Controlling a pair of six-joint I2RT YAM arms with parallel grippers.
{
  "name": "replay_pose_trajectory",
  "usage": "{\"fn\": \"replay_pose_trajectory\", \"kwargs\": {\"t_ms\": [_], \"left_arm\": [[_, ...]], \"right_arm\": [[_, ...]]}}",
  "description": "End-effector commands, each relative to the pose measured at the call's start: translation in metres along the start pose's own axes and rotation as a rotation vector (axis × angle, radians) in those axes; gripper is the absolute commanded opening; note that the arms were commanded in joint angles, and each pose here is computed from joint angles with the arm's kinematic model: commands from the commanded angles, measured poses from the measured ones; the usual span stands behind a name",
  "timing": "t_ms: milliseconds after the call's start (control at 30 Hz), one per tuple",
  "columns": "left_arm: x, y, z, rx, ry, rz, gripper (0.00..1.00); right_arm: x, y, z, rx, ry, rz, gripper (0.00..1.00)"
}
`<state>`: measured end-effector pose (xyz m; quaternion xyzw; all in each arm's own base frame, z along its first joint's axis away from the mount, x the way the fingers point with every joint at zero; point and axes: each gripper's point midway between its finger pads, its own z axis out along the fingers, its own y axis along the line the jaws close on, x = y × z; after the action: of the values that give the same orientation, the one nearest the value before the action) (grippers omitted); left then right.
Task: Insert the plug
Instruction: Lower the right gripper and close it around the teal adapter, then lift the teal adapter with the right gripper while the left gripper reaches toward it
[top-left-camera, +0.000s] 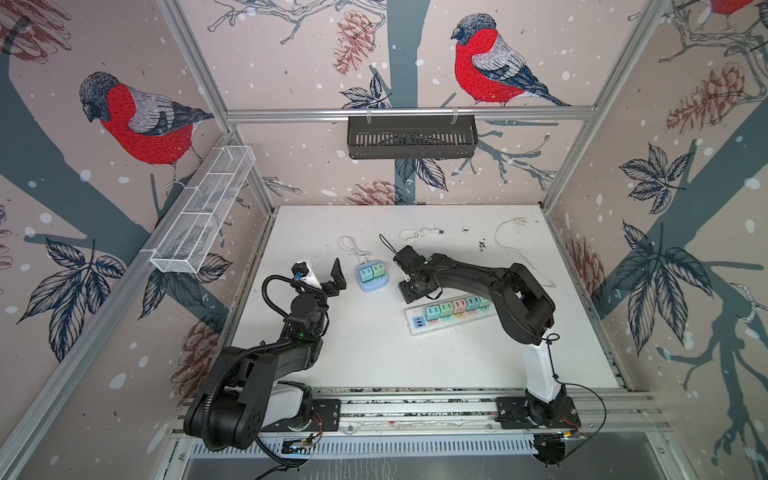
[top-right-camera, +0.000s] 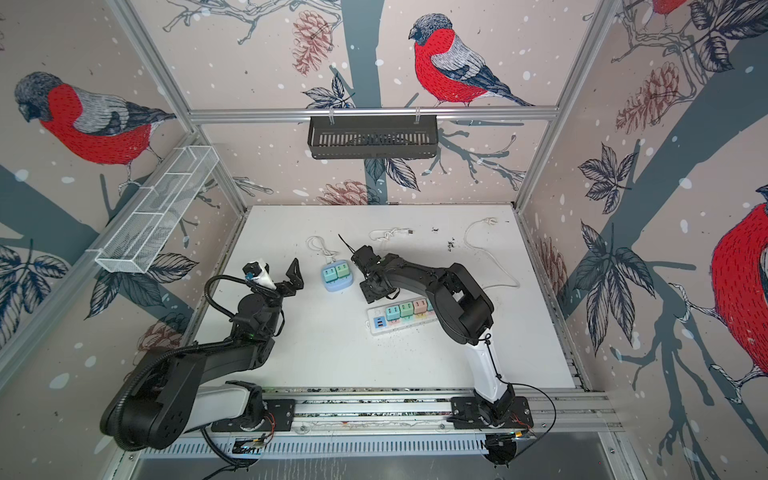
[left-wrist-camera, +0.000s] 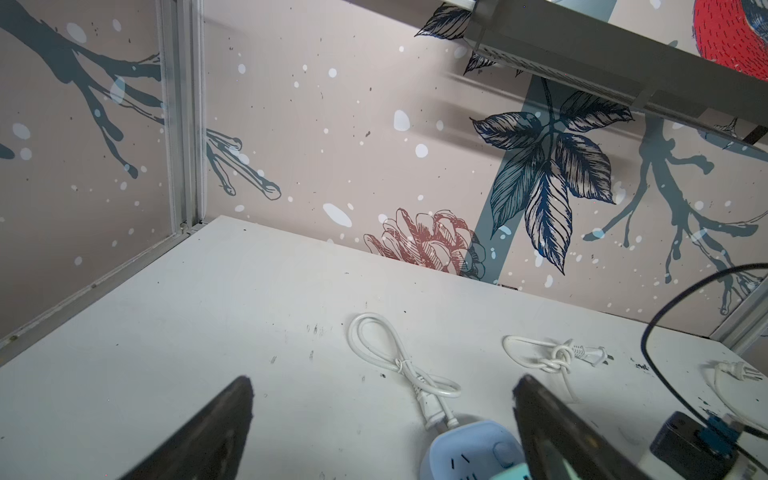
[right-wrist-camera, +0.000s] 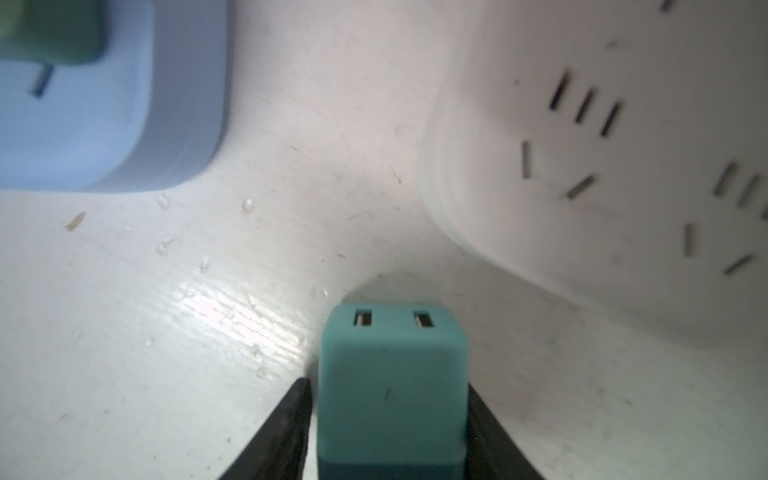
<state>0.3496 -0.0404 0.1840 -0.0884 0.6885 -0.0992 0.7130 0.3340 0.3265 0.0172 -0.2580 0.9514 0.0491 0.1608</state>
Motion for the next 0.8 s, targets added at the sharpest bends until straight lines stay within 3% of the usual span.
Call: {"fn": "replay_pose_trajectory", "kwargs": {"t_ms": [0, 267, 533, 667, 767], "left_arm": [[-0.007, -0.002, 0.001, 0.009, -0.025, -0.019, 0.97], [-0.008, -0.003, 0.002, 0.012, -0.026, -0.020, 0.97], [-0.008, 0.005, 0.004, -0.033, -0.025, -0.034, 0.97], [-0.010, 0.016, 0.014, -0.120, -0.011, -0.100, 0.97], [-0.008, 0.022, 0.032, -0.212, 0.067, -0.168, 0.97]], "right_arm": [[0.015, -0.013, 0.009, 0.066, 0.045, -0.012, 0.60], [0.021, -0.016, 0.017, 0.077, 0.056, -0.009, 0.58], [0.018, -0.016, 0.008, 0.073, 0.031, 0.002, 0.37], [0.009, -0.015, -0.001, 0.065, -0.009, 0.009, 0.34], [-0.010, -0.012, -0.014, 0.051, -0.077, 0.007, 0.30]]}}
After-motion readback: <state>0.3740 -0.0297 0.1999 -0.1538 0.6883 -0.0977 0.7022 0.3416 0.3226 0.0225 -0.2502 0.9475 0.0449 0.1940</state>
